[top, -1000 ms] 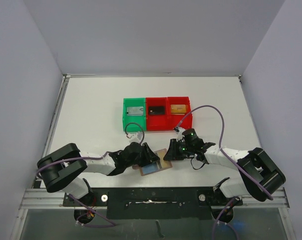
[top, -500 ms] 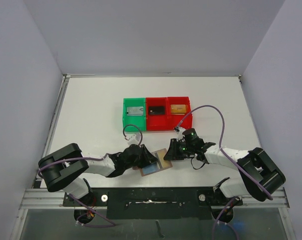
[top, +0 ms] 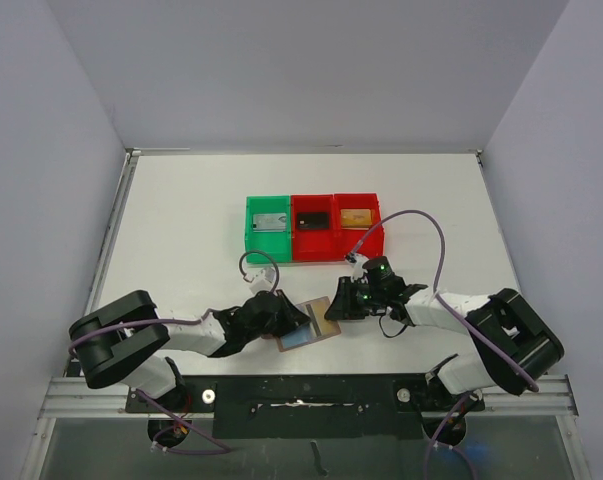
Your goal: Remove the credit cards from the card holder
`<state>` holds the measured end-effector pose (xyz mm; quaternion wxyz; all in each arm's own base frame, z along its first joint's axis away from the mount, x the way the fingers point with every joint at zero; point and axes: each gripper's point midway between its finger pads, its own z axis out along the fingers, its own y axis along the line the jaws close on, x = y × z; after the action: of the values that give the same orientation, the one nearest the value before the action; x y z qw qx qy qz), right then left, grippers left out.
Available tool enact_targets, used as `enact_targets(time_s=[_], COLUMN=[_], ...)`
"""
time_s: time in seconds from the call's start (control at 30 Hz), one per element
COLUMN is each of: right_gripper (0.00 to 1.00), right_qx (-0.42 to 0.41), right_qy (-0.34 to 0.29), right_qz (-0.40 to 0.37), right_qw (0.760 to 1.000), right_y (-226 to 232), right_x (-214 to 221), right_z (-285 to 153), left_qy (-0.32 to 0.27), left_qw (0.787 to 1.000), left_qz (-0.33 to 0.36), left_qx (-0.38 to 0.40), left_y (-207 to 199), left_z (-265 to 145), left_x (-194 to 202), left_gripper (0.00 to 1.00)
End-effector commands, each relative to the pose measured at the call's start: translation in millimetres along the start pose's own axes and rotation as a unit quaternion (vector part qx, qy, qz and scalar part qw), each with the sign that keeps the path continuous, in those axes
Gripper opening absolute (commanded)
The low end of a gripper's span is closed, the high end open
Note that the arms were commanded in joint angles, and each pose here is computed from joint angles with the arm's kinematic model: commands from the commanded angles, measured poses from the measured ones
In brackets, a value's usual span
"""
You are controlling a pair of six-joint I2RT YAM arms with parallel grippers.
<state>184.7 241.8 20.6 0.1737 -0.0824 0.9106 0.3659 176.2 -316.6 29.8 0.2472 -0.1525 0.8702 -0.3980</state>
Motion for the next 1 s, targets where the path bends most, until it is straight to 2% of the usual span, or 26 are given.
enact_targets(time_s=[0.0,0.1,0.27,0.63,0.77,0.83,0.97], right_gripper=[0.21,0.21,0.20,0.20,0.20,0.20,0.20], right_qx=[0.021,0.019,0.018,0.016,0.014,0.014,0.017], right_qy=[0.020,0.022,0.025,0.028,0.029,0.030,0.029], right_qz=[0.003,0.003,0.004,0.000,-0.001,-0.002,-0.001], right_qw=[1.000,1.000,1.000,0.999,0.999,0.999,0.999], right_y=[-12,-12,-13,-12,-11,-10,-12], right_x=[12,12,14,15,15,15,16], right_z=[5,6,6,4,4,3,3], left_qy=[-0.021,-0.015,-0.004,0.005,0.007,0.011,0.012], left_qw=[1.000,1.000,1.000,0.999,0.999,0.999,0.999], left_qz=[-0.009,-0.009,-0.008,-0.006,-0.003,0.002,0.007], left_qx=[0.019,0.017,0.028,0.047,0.047,0.048,0.046], left_y=[-13,-13,-18,-25,-25,-25,-25], left_z=[-2,1,6,10,10,11,11], left_x=[-8,-5,0,3,4,6,6], left_gripper=[0.08,0.05,0.05,0.16,0.17,0.16,0.06])
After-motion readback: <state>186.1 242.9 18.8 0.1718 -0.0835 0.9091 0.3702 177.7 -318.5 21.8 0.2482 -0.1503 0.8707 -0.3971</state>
